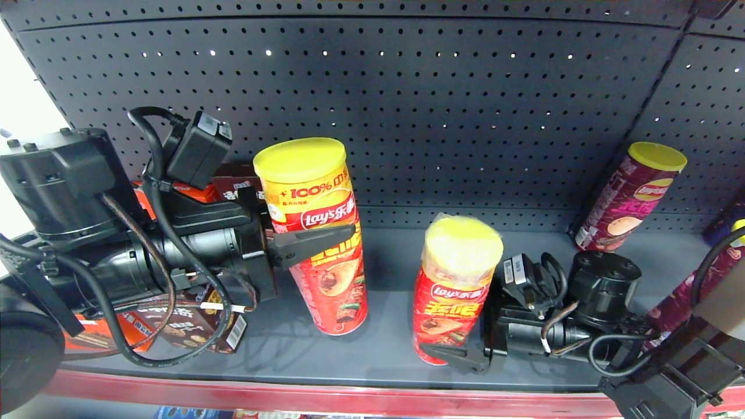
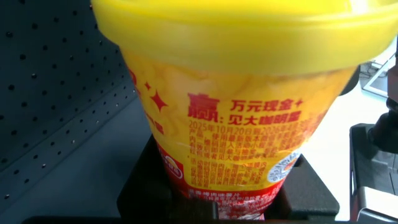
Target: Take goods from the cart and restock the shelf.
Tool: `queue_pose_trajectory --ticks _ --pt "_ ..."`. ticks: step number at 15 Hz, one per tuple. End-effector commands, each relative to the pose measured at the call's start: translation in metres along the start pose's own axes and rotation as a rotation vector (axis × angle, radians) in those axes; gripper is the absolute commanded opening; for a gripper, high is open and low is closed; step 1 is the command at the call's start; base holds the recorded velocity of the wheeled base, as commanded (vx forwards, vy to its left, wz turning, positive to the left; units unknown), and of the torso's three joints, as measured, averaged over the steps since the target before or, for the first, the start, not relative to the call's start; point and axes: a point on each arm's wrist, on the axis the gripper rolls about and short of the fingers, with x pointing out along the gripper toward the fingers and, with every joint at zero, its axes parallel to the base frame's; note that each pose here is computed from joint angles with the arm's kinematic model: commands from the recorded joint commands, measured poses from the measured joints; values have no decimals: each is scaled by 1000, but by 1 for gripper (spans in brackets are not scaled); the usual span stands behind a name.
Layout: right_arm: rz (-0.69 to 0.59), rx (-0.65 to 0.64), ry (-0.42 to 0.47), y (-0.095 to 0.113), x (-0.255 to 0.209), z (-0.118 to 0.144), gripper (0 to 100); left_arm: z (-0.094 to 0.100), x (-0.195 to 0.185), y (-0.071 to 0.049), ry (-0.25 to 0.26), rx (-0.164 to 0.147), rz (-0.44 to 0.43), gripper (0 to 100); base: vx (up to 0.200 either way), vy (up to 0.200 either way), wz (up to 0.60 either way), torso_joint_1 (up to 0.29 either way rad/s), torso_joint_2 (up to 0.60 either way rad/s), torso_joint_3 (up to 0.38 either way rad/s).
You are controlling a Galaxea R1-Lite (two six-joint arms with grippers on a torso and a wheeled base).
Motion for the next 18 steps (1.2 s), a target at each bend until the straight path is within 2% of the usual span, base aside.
queue_pose_trajectory --ticks 1,3,8,13,14,18 --pt "-24 -15 -9 -3 -8 7 100 0 0 0 0 0 1 0 0 0 0 0 0 0" --pt "-47 -28 -18 -1 -19 16 100 0 0 0 -1 1 1 0 0 0 0 0 0 0" --pt "-110 -79 -55 30 -67 53 100 2 1 1 -7 6 -2 0 0 0 0 0 0 0" --pt "-152 -144 -162 68 -108 95 100 3 1 0 -7 6 -3 0 0 0 0 0 0 0" --pt "-166 -146 -170 83 -123 107 100 1 1 -1 -2 2 -2 0 0 0 0 0 0 0" --pt "-480 -34 -53 121 -164 111 100 6 2 0 -16 14 0 0 0 0 0 0 0 0"
